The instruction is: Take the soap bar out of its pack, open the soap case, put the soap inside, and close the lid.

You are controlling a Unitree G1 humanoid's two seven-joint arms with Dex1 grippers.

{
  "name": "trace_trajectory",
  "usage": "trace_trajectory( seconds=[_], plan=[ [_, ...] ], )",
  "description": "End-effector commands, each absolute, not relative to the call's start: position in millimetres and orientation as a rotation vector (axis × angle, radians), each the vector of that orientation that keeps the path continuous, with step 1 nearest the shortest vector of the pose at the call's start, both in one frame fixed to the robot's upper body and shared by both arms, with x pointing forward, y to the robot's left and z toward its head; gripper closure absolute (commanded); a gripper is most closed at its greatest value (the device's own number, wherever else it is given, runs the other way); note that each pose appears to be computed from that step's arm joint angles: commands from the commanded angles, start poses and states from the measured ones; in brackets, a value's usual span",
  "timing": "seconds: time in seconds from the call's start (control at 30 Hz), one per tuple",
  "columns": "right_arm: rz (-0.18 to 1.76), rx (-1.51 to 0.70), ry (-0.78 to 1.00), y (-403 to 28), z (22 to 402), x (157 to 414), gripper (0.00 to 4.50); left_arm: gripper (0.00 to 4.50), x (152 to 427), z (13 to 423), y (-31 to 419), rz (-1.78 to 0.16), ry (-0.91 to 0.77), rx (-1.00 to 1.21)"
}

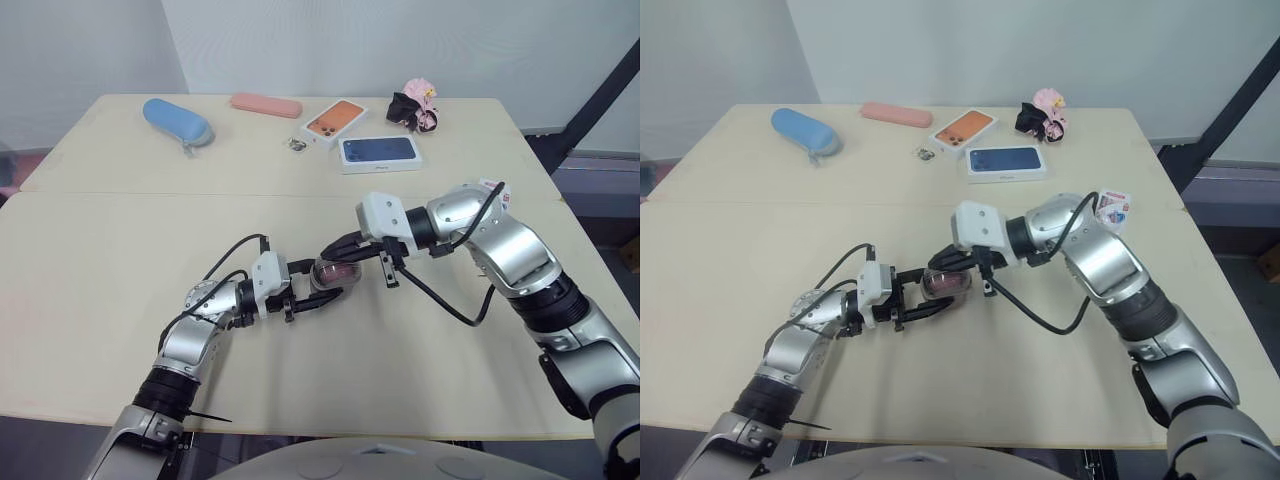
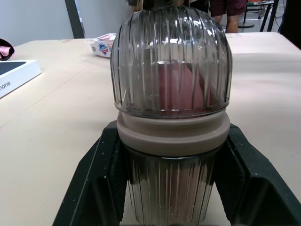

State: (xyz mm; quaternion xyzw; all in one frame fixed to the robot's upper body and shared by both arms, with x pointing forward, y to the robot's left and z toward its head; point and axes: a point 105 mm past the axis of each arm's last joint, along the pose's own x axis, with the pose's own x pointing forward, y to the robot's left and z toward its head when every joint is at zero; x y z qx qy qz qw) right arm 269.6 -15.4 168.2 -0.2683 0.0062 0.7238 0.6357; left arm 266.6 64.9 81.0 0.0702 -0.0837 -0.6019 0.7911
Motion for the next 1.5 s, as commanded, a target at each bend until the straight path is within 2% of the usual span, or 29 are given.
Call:
trace_trajectory(
  seconds=[0.03,0.5,0.73,1.1,1.5],
  plan=[
    [1.664,-0.579,0.169,-16.9,139.5,269.6,4.41,2.57,268.3,85.0,66.5,-1.280,-0.200,0.177],
    [1.687,-0.449,0.038,-20.1,195.5,267.8,4.41,2.57,269.2,83.8,68.6,-1.286,-0.194,0.186],
    [1.612,-0.418,0.022,-34.1,207.8,280.7,4.41,2.57,268.1,83.4,69.4,-1.288,-0.192,0.185],
    [1.488,-0.473,0.158,-82.0,178.1,305.6,4.41,2.57,266.9,83.5,68.8,-1.294,-0.190,0.184],
    [1.545,-0.573,0.242,-90.9,148.8,294.4,4.41,2.57,265.8,83.0,69.6,-1.290,-0.186,0.191]
  ],
)
